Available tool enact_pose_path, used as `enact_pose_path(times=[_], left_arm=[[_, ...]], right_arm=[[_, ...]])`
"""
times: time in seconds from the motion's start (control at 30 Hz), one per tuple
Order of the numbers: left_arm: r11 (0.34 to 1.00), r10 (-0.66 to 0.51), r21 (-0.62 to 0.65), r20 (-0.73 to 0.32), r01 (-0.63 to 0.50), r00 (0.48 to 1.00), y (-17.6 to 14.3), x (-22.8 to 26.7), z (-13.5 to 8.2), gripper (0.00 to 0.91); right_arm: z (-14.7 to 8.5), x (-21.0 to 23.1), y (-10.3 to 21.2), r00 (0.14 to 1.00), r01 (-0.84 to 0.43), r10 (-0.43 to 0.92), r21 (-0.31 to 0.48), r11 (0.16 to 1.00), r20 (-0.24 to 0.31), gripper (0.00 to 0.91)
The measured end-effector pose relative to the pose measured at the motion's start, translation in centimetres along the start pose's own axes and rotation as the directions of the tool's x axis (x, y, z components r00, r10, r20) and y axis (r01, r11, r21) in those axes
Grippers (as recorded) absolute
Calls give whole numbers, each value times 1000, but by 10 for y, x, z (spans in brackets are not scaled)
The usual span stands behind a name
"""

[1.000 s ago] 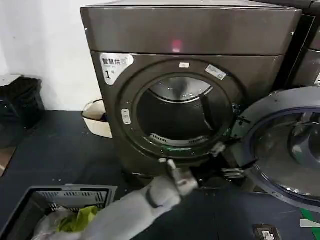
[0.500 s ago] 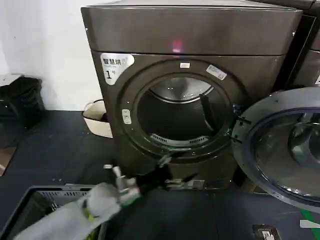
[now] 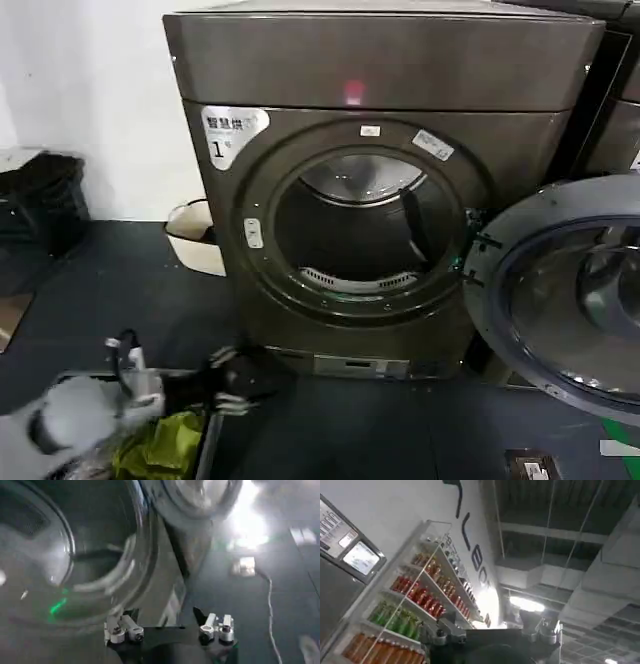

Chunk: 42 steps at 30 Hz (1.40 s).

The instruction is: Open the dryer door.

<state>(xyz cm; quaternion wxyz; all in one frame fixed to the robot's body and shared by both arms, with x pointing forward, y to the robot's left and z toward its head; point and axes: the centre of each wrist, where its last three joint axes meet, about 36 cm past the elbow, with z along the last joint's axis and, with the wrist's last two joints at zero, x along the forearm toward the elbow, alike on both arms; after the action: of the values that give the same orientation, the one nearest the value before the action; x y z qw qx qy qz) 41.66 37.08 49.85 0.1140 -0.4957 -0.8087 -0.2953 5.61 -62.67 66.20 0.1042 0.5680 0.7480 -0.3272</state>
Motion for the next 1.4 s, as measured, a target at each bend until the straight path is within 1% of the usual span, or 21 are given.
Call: enact_pose_path(times=[0.13, 0.2, 0.3, 0.47, 0.67, 0.73, 1.0, 1.4], left_arm=[[999, 25, -40, -164, -32, 986, 18, 31, 14, 907], [995, 55, -69, -242, -74, 969, 24, 46, 20, 907], [988, 73, -102, -333, -112, 940, 32, 68, 26, 907], [972, 109, -141, -446, -190, 888, 44, 99, 35, 907], [954, 143, -143, -552, -262, 822, 58, 123, 38, 907], [948, 156, -141, -574, -284, 804, 61, 126, 38, 907], [930, 180, -145, -620, -337, 764, 64, 129, 39, 907], [933, 173, -145, -622, -329, 764, 67, 132, 40, 907]], right_arm=[[3, -3, -1, 1000, -9, 9, -8, 1000, -3, 907], [6, -4, -2, 1000, -11, 11, -8, 1000, -6, 907], [6, -5, -2, 1000, -15, 15, -12, 1000, -6, 907], [5, -5, -4, 1000, -18, 18, -9, 1000, -4, 907], [9, -1, -5, 1000, -18, 18, -5, 1000, -13, 907], [9, -1, -6, 1000, -18, 18, -3, 1000, -15, 907], [10, 1, -9, 1000, -20, 20, 3, 1000, -16, 907], [6, 4, -13, 1000, -18, 18, 14, 1000, -9, 907]])
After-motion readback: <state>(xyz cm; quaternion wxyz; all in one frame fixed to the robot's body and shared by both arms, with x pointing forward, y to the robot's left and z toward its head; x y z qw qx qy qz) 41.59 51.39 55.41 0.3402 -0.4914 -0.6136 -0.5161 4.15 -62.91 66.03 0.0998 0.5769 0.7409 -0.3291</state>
